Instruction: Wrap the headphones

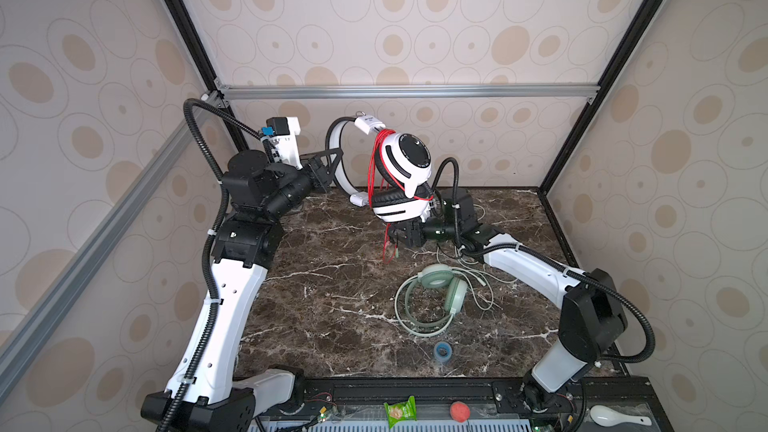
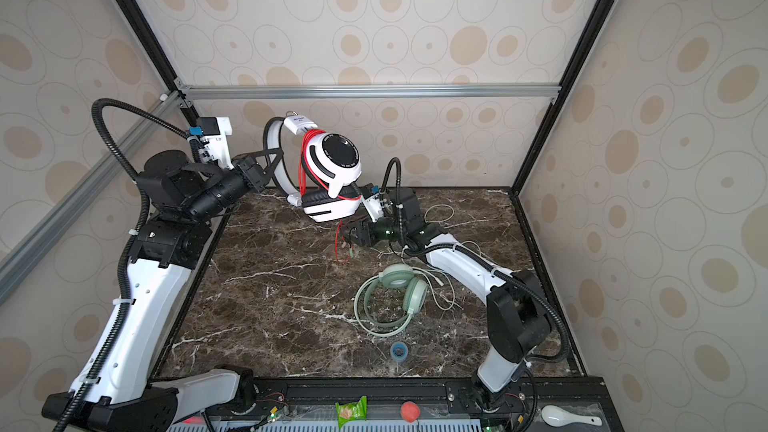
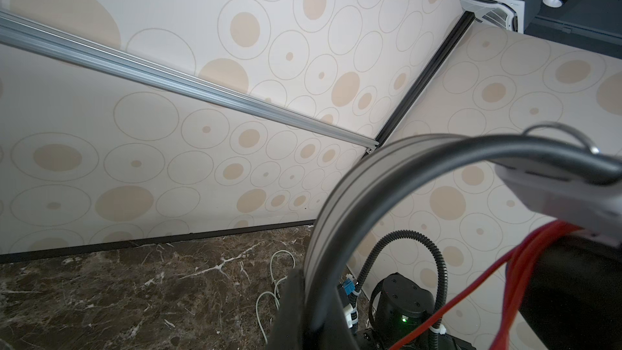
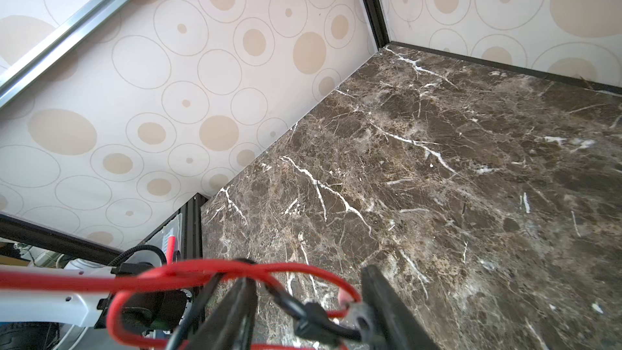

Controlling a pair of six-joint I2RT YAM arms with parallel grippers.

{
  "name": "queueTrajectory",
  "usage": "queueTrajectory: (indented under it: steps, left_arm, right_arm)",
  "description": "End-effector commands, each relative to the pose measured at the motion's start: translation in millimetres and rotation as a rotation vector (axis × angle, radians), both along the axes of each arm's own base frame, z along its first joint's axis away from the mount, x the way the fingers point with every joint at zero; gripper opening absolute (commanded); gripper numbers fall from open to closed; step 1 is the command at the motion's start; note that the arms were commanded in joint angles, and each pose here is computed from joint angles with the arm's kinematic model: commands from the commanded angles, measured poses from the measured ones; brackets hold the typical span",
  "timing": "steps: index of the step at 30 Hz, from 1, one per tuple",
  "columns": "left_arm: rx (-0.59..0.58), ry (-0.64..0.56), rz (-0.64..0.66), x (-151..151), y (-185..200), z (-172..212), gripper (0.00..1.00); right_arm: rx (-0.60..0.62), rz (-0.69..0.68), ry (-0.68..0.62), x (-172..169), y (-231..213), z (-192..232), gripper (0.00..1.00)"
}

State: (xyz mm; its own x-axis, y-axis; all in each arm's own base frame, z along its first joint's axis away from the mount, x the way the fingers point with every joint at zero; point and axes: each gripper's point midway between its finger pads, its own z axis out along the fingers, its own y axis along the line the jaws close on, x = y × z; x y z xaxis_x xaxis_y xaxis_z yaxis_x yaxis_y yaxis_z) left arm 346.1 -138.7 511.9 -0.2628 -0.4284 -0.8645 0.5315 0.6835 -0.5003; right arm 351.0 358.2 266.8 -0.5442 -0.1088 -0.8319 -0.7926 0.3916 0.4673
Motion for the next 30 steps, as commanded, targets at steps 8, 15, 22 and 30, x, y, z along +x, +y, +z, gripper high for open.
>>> queueTrajectory:
  steps: [8,15,22,30]
  left_arm:
    - [-0.071,-0.097,-0.012,-12.9,1.2,37.9,0.00]
    - [-0.065,-0.095,-0.019,-12.2,-0.1,38.8,0.00]
    - [-0.066,-0.085,-0.012,-7.8,0.5,35.0,0.00]
    - [-0.062,-0.078,-0.002,-5.9,3.1,32.5,0.00]
  right_arm:
    - [0.015,0.051,-0.001,-14.8,12.8,1.6,0.49]
    - [-0.022,0.033,-0.010,-25.4,2.2,-6.9,0.35]
    - [-0.045,0.015,-0.020,-24.0,0.9,-7.3,0.17]
    - [-0.077,-0.015,-0.032,-35.0,-14.0,-10.4,0.29]
